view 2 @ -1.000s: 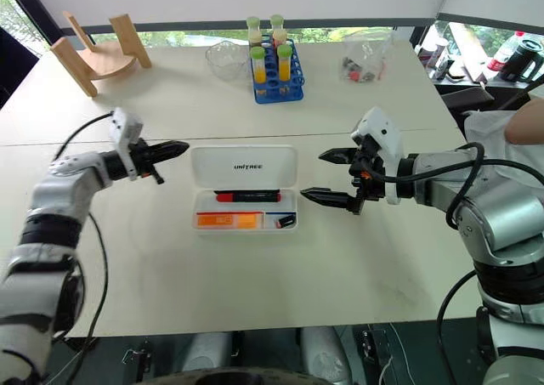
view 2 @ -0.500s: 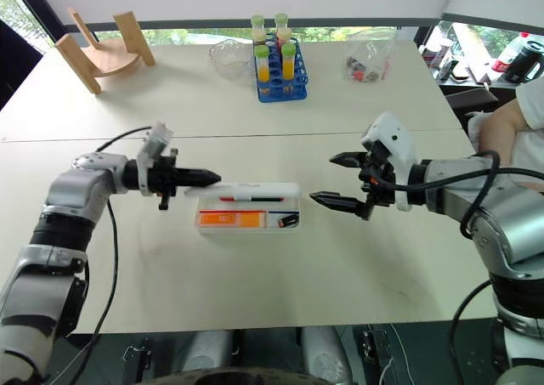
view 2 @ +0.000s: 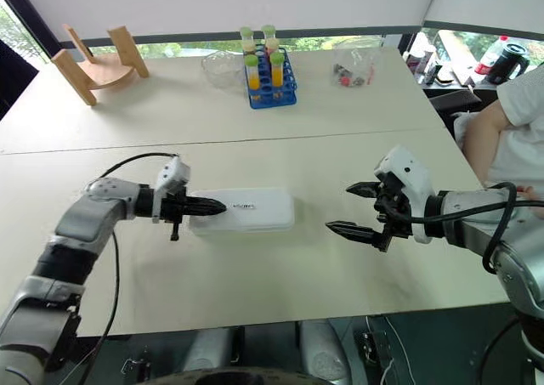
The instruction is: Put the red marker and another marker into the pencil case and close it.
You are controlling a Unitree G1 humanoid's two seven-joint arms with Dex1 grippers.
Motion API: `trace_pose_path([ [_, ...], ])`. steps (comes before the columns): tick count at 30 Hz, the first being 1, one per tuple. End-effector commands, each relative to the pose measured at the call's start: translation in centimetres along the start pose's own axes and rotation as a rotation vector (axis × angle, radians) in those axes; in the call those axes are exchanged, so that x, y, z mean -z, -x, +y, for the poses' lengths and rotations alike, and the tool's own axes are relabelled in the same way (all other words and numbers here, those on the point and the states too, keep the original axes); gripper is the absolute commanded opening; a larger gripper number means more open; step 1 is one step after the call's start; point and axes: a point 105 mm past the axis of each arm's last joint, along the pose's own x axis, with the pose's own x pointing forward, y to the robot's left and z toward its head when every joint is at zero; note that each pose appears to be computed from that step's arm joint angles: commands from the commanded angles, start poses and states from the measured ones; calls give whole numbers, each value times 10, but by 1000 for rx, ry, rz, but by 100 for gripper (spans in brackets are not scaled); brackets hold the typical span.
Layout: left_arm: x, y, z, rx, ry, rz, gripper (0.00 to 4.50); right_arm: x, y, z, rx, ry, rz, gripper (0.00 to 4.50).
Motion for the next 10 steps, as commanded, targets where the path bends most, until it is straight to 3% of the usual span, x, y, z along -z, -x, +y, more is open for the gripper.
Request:
trace_pose_path([
  [1, -45, 36, -15, -66, -38, -126, 3, -9, 5, -3, 13, 44, -27, 450],
  [4, -52, 61, -32, -133, -17, -147, 3, -6, 5, -6, 4, 36, -23, 450],
  [10, -39, 95, -59, -294, 51, -120, 3, -4, 2, -14, -20, 31, -17, 450],
])
